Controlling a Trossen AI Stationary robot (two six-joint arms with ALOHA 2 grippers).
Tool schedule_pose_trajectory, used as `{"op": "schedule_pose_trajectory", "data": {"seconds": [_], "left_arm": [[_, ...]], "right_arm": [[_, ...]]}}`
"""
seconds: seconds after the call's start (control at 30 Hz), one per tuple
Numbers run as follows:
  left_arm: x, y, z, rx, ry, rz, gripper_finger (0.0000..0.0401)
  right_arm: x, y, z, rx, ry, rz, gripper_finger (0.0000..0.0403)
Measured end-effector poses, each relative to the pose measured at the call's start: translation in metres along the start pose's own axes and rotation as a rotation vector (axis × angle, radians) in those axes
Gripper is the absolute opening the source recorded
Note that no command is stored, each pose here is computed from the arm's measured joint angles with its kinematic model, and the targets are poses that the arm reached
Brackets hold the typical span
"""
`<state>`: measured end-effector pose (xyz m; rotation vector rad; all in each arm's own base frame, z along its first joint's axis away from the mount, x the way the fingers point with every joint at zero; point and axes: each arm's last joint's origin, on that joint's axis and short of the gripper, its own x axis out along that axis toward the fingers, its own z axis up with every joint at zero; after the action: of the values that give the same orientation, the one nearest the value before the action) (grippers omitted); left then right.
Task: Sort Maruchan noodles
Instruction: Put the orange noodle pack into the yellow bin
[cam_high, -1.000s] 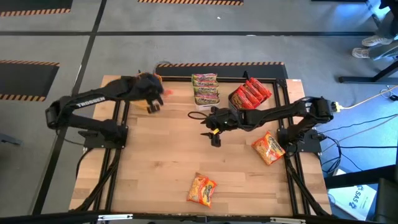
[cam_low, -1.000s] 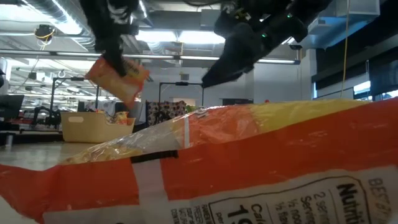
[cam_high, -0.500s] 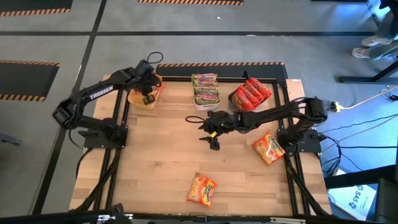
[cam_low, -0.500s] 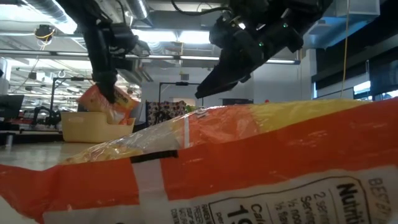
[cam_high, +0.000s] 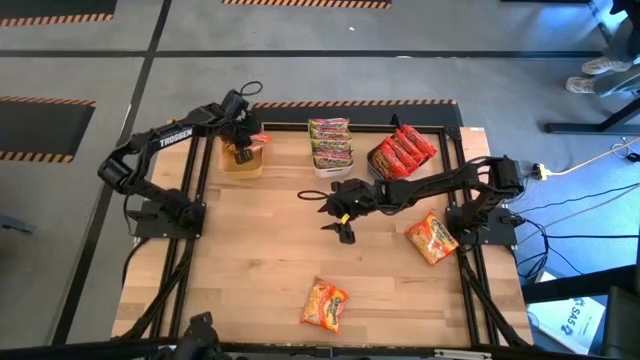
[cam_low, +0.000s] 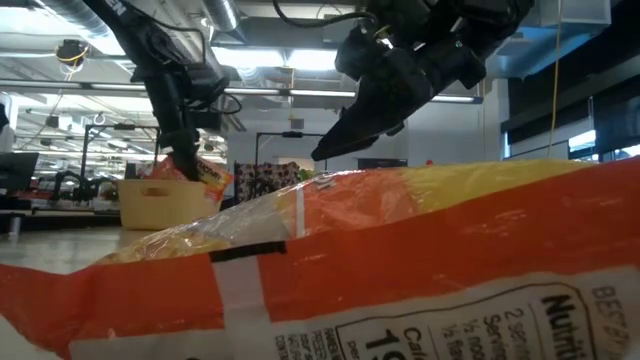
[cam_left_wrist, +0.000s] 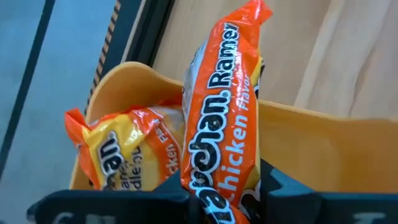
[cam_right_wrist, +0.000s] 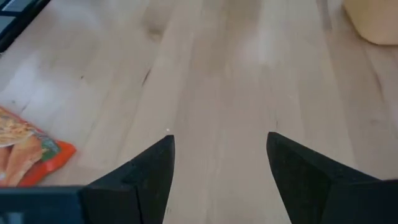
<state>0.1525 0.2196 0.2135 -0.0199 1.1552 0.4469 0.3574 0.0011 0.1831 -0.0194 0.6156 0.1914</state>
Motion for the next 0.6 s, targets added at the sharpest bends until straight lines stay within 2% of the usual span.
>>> {"op": "schedule_pose_trajectory", "data": {"seconds": [0.23, 0.43, 0.6], "left_arm": [[0.015, 0.007, -0.003, -0.027, -0.001, -0.035, 0.0057], [0.026, 0.012, -0.006, -0.117, 0.022, -0.04, 0.0063], [0.027, 0.014, -0.009, -0.147, 0.065, -0.002, 0.0094]], "right_arm": [[0.002, 0.01, 0.002, -0.017, -0.012, 0.025, 0.0238], [0.002, 0.013, 0.004, -0.028, -0.033, 0.032, 0.0238], [0.002, 0.013, 0.004, -0.025, -0.033, 0.033, 0.0238]]}}
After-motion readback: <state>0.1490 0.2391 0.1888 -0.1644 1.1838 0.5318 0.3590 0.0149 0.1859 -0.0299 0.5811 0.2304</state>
